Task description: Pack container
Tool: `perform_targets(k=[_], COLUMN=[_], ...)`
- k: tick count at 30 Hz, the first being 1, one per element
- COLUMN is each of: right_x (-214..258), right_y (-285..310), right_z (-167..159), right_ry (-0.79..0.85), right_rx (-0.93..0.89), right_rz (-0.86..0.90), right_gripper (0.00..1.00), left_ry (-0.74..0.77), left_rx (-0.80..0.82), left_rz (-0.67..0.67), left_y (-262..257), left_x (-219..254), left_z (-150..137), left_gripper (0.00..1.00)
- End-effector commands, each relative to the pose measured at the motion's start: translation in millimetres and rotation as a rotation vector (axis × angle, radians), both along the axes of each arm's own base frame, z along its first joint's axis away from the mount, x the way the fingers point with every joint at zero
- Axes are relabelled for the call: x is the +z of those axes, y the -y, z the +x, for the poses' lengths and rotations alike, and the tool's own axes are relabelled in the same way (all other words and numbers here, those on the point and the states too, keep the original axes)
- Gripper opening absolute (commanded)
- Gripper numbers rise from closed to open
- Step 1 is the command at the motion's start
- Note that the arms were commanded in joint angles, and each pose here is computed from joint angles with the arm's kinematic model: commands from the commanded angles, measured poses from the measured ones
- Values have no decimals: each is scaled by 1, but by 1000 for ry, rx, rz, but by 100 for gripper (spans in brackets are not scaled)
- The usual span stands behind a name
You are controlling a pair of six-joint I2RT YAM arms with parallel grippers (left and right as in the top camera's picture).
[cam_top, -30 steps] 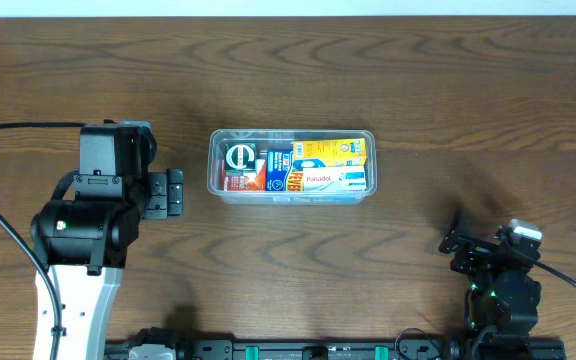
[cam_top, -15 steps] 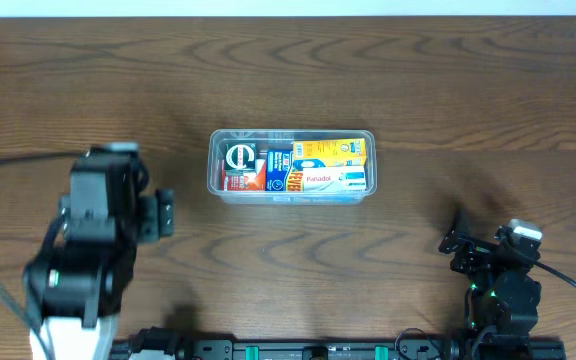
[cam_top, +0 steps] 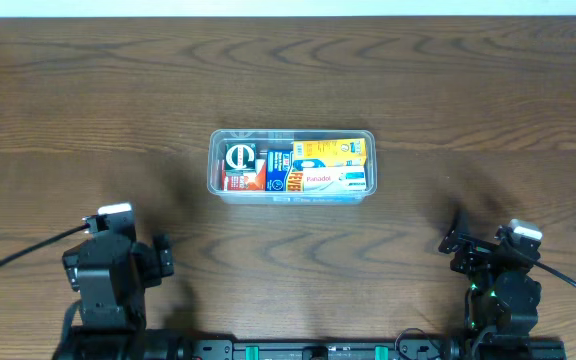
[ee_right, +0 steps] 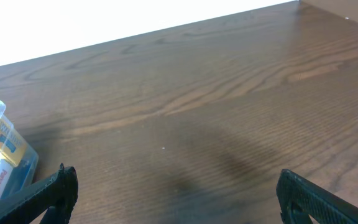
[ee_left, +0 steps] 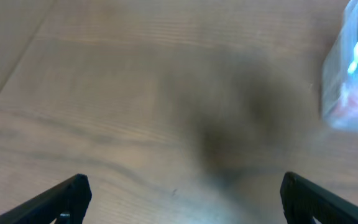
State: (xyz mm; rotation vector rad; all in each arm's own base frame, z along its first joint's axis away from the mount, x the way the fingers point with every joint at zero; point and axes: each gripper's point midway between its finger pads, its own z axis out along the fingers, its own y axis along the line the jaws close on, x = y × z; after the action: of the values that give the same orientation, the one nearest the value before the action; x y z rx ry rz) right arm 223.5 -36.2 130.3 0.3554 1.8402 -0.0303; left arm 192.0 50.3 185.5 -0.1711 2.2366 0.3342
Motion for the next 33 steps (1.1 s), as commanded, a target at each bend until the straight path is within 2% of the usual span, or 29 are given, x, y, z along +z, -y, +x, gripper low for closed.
perform_targets(k=[1,8,19,33], right_x=[0,0,0,0], right_y=[-2,-2,-2,-2], right_z=[0,0,0,0], right_ry=[3,3,3,3], right_rx=[12,12,12,12], right_rz=[-14,-14,-14,-14], right_gripper=[99,99,99,99], left_ry=[67,158,212,190], left_rx=[-31,-86,-88,-85], left_rz=[-34,-71,-69,-73], left_y=[7,18,18,18], left_x=[-9,-36,-60,-86], left_z=[6,12,8,8], left_gripper=[98,98,98,98])
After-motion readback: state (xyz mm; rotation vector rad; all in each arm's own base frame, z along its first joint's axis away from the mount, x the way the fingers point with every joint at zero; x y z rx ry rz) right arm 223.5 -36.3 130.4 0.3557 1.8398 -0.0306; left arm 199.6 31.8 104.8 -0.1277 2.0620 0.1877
